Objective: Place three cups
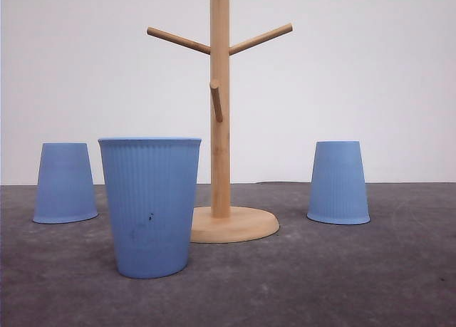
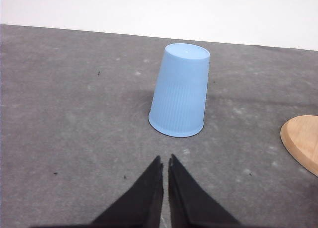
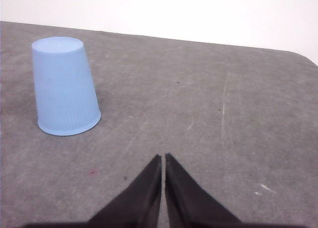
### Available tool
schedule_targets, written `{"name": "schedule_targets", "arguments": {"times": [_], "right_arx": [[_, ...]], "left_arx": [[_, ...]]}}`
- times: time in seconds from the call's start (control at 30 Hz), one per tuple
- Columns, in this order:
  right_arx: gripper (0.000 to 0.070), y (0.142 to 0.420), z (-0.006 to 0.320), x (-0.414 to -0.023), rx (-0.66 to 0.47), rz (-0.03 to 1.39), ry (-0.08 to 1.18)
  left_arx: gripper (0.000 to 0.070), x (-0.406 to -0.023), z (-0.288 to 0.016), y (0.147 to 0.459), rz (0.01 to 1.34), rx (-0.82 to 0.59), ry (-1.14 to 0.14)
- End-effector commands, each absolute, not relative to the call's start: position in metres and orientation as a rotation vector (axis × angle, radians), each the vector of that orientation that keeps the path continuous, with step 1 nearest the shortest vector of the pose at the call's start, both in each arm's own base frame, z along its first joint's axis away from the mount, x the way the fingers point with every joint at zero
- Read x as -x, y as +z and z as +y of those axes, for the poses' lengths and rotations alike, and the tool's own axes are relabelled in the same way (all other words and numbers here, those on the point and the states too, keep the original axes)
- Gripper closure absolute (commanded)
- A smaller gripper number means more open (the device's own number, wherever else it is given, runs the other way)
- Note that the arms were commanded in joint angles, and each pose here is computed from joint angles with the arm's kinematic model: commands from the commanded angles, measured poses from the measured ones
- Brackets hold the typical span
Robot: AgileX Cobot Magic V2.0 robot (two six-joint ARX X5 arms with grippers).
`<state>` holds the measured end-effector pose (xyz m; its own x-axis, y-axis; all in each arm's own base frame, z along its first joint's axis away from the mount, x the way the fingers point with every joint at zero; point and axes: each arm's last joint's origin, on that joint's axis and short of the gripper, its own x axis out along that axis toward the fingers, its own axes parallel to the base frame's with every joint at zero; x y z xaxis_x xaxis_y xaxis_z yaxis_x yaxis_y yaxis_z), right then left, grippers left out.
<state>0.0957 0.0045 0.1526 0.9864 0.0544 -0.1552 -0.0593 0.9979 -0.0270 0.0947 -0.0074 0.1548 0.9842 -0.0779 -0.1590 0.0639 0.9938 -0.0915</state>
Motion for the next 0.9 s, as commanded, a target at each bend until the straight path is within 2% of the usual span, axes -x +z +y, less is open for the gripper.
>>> {"name": "schedule_targets", "arguments": {"times": [0.0, 0.2, 0.37, 0.5, 0.67, 0.87], "right_arx": [[0.0689, 0.152, 0.004, -0.096, 0.035, 0.147, 0.055], [0.0690, 0.152, 0.004, -0.096, 0.015, 0.147, 0.055], [0.0690, 0.153, 0.004, -0.096, -0.173, 0.150, 0.040], [0.0690, 0.159, 0.004, -0.095, -0.286, 0.135, 0.034], [0.0692, 0.190, 0.004, -0.088, -0.329, 0.064, 0.044], [0.0693, 0.234, 0.003, -0.070, -0.329, 0.032, 0.048]], "left_arx": [[0.0700, -0.095, -0.008, 0.150, 0.181, 0.110, -0.073], [0.0700, -0.095, -0.008, 0.150, 0.187, 0.284, -0.059], [0.0700, -0.095, -0.008, 0.151, 0.188, 0.397, -0.049], [0.0700, -0.092, -0.008, 0.168, 0.144, 0.461, -0.069], [0.0697, -0.082, -0.007, 0.206, 0.070, 0.428, -0.074], [0.0697, -0.067, -0.004, 0.244, 0.145, 0.422, -0.013]]}}
